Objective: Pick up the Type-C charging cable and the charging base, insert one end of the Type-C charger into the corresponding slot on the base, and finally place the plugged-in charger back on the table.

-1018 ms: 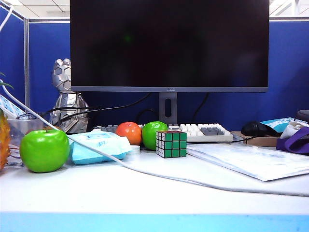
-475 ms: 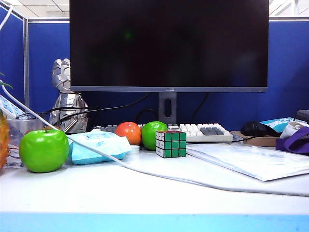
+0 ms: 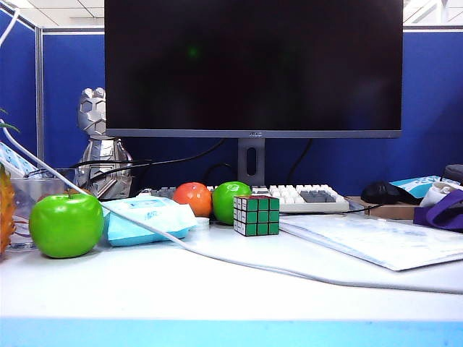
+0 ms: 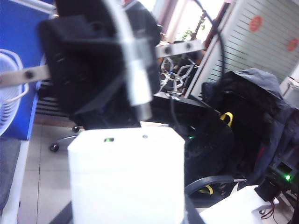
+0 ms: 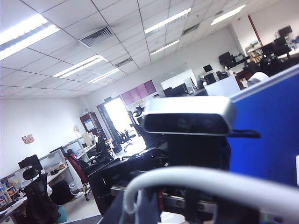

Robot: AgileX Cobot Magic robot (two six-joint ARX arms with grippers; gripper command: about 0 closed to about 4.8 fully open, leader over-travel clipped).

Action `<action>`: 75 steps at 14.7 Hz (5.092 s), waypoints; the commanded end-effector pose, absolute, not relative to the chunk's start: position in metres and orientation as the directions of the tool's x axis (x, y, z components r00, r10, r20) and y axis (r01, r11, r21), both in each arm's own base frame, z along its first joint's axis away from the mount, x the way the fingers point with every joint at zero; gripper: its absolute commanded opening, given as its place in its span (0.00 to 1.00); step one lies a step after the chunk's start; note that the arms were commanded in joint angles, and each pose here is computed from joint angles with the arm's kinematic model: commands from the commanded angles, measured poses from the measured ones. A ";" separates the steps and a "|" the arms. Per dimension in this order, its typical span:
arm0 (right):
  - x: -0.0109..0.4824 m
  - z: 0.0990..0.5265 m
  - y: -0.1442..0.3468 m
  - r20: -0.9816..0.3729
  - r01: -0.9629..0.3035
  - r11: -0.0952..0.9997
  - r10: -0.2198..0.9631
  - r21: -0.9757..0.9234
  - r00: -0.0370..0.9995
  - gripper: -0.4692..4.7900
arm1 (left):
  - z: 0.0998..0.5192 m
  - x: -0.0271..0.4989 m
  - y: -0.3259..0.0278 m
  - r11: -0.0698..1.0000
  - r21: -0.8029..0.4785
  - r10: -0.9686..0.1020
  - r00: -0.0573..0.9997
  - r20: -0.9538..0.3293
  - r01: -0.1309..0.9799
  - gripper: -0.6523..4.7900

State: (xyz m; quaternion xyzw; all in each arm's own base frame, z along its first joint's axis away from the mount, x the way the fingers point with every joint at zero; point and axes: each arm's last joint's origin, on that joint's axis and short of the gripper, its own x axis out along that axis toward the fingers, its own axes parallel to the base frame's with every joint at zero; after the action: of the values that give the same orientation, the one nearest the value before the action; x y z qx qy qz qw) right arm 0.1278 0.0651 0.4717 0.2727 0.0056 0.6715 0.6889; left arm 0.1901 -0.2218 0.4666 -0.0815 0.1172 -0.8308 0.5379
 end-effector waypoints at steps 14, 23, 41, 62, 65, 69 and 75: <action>0.123 0.460 0.077 0.272 -0.933 -0.026 0.959 0.360 0.079 0.08 | 0.473 0.191 -0.218 -0.361 -0.337 -0.927 -0.373 0.030 0.870 0.11; 0.119 0.455 0.075 0.238 -0.926 0.039 0.961 0.377 0.138 0.08 | 0.476 0.193 -0.213 -0.364 -0.311 -0.928 -0.371 0.041 0.878 0.11; 0.115 0.420 0.093 0.014 -0.863 0.063 0.997 0.501 0.080 0.08 | 0.480 0.193 -0.213 -0.358 -0.284 -0.933 -0.356 0.062 0.890 0.11; 0.089 0.460 0.049 0.249 -0.827 0.434 0.809 0.356 0.532 0.61 | 0.414 0.216 -0.210 0.563 -0.241 -0.778 0.409 -0.477 0.791 0.11; 0.089 0.460 0.049 0.248 -0.826 0.435 0.809 0.358 0.533 0.61 | 0.353 0.243 -0.242 0.624 -0.257 -0.647 0.304 -0.699 0.738 0.11; 0.090 0.460 0.049 0.246 -0.827 0.434 0.810 0.358 0.532 0.61 | 0.269 0.283 -0.280 0.664 -0.271 -0.542 0.199 -0.817 0.697 0.11; 0.091 0.456 0.050 0.214 -0.812 0.439 0.813 0.384 0.541 0.61 | 0.206 0.312 -0.304 0.721 -0.191 -0.464 0.259 -0.847 0.666 0.43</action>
State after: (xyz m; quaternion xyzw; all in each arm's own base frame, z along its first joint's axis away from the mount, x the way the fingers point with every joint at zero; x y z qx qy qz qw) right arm 0.0912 0.0498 0.4566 0.2263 -0.0024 0.4788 0.8483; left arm 0.3108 -0.3024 0.2017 0.1076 0.5002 -0.3561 0.7819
